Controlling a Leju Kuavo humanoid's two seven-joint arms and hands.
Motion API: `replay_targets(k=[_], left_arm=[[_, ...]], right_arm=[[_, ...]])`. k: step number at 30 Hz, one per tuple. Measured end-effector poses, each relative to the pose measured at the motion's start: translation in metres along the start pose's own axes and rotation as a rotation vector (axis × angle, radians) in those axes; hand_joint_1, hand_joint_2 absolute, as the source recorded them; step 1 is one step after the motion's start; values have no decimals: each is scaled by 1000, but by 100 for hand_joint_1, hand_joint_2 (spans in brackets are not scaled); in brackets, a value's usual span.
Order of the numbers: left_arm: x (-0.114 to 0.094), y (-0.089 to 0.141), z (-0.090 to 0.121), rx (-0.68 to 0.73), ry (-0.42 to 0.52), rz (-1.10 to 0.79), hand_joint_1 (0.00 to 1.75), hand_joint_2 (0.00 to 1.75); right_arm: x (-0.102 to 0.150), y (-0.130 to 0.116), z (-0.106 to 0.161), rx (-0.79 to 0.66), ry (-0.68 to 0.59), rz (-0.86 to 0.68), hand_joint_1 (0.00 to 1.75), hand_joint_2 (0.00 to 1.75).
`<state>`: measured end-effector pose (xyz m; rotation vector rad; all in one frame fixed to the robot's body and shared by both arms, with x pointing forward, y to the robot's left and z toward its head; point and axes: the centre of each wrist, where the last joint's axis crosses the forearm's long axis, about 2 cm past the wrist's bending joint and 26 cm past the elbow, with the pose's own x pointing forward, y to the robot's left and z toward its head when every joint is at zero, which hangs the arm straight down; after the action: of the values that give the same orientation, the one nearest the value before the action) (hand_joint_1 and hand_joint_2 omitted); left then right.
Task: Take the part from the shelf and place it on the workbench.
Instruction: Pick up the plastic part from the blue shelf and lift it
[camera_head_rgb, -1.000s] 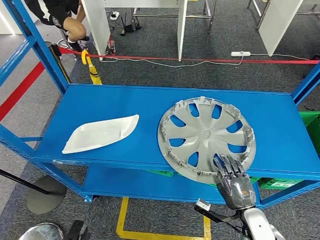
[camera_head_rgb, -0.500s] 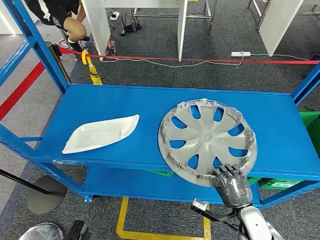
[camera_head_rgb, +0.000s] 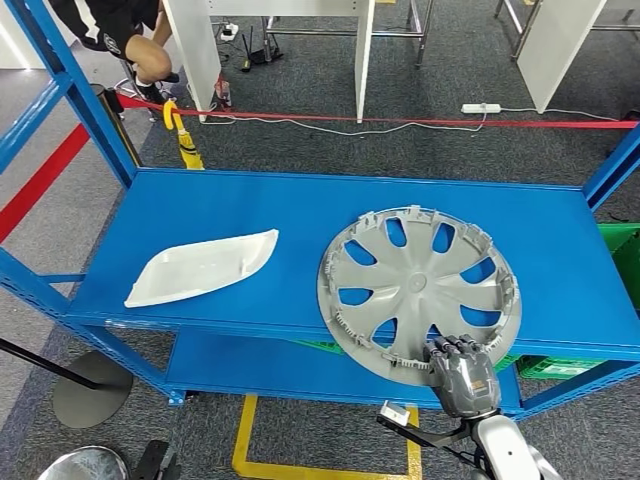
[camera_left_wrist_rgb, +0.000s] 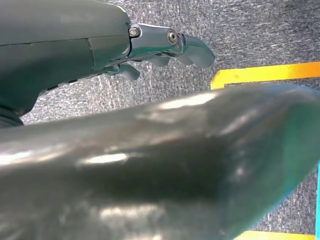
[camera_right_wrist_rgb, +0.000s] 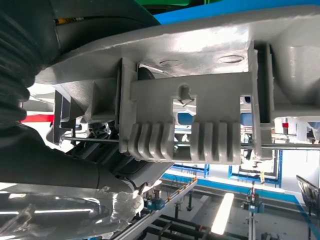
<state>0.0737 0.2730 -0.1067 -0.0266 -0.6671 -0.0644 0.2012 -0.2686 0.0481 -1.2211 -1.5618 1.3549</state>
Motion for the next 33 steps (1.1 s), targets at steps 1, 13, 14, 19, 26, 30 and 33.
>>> replay_targets(k=[1, 13, 14, 19, 26, 30, 33], left_arm=[[0, 0, 0, 0, 0, 0, 0, 0], [0, 0, 0, 0, 0, 0, 0, 0], [0, 0, 0, 1, 0, 0, 0, 0], [0, 0, 0, 7, 1, 7, 0, 0], [-1, 1, 0, 15, 2, 14, 0, 0], [-5, 1, 3, 23, 7, 22, 0, 0], [-6, 0, 3, 25, 1, 26, 0, 0]], right_arm=[[0, 0, 0, 0, 0, 0, 175, 175], [2, -2, 1, -11, -4, 9, 175, 175], [3, -2, 1, -17, -5, 15, 175, 175], [11, -9, 5, -82, -5, 51, 175, 175], [12, -36, -4, -266, -30, 48, 175, 175], [17, -71, -11, -412, -271, 59, 175, 175], [17, -95, -17, -512, -293, 83, 175, 175]])
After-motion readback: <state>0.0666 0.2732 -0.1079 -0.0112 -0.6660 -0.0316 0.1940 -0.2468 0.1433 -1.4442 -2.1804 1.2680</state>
